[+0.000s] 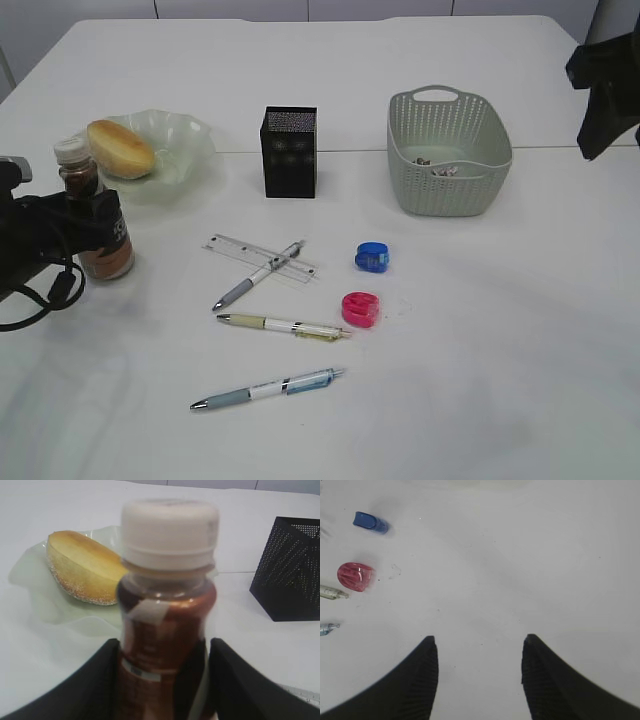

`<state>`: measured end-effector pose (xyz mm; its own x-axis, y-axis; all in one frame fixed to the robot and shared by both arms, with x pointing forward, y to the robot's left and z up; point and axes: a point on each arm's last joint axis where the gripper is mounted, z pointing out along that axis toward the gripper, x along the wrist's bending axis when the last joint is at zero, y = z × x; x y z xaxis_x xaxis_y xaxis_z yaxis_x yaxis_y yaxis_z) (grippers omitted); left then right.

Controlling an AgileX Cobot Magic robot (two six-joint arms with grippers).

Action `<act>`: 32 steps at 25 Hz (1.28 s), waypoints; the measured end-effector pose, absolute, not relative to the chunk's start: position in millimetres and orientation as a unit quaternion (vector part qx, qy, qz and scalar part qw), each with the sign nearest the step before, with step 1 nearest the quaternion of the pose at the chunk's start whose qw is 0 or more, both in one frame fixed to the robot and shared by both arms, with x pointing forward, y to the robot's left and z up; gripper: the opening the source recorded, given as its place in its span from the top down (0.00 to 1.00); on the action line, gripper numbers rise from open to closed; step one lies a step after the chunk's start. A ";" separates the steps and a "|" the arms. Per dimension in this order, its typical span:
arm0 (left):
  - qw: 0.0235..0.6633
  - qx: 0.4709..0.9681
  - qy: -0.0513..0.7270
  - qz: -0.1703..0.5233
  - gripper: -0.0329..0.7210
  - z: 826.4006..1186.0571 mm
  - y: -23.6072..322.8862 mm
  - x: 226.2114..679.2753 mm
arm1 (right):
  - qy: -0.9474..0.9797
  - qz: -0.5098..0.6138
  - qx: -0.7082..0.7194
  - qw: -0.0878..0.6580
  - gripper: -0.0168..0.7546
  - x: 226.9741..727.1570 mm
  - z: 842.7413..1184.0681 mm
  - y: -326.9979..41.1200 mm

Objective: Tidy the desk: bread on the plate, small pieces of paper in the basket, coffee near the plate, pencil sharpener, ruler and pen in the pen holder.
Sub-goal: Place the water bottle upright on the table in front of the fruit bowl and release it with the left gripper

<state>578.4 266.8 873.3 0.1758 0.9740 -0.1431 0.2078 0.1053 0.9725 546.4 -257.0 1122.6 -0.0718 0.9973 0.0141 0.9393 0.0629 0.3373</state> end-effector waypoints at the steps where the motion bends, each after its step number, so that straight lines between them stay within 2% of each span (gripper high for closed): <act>1: 0.524 0.559 0.527 0.366 0.39 873.4 266.8 578.4 | 0.720 0.130 0.672 0.112 0.46 546.4 1122.6 -257.0; 5: 0.520 0.568 0.518 0.372 0.36 873.4 266.4 578.3 | 0.720 0.130 0.672 0.112 0.46 546.4 1122.6 -257.0; 13: 0.515 0.580 0.503 0.382 0.35 875.2 265.7 578.3 | 0.720 0.130 0.672 0.112 0.46 546.4 1122.6 -257.0; 23: 0.534 0.563 0.464 0.427 0.35 919.1 266.5 578.4 | 0.720 0.130 0.672 0.112 0.46 546.4 1122.6 -257.0; 32: 0.512 0.576 0.471 0.429 0.35 961.3 268.8 569.1 | 0.720 0.130 0.672 0.112 0.46 546.4 1122.6 -257.0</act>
